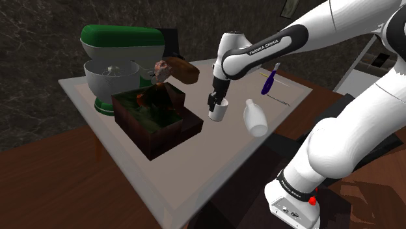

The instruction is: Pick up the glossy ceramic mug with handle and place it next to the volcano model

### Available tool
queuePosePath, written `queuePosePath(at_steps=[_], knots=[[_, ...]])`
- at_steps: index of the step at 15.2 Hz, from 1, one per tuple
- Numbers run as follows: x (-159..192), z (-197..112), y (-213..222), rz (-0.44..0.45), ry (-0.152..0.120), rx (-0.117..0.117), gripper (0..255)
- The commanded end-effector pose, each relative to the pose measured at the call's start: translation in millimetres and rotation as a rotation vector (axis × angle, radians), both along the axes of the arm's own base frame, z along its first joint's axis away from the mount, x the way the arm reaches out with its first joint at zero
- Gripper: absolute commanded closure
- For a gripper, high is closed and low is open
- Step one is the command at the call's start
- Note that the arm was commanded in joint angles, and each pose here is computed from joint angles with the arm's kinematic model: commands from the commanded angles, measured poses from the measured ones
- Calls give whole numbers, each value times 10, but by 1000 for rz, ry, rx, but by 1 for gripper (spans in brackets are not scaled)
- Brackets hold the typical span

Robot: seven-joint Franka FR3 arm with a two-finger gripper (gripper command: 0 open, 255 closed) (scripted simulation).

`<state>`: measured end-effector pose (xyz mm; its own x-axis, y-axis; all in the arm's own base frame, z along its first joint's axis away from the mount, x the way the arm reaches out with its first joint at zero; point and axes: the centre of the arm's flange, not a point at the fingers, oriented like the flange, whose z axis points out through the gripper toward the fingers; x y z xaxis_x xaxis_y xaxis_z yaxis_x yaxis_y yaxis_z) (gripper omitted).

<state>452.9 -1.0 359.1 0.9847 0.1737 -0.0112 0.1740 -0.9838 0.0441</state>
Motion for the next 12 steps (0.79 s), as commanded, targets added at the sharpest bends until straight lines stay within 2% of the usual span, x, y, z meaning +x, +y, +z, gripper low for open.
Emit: queuePosePath(at_steps=[1,4,8,12], knots=[[0,0,0,0,0,0,0],[0,0,0,0,0,0,0],[1,500,23,0,0,0,0],[1,500,23,0,0,0,0]])
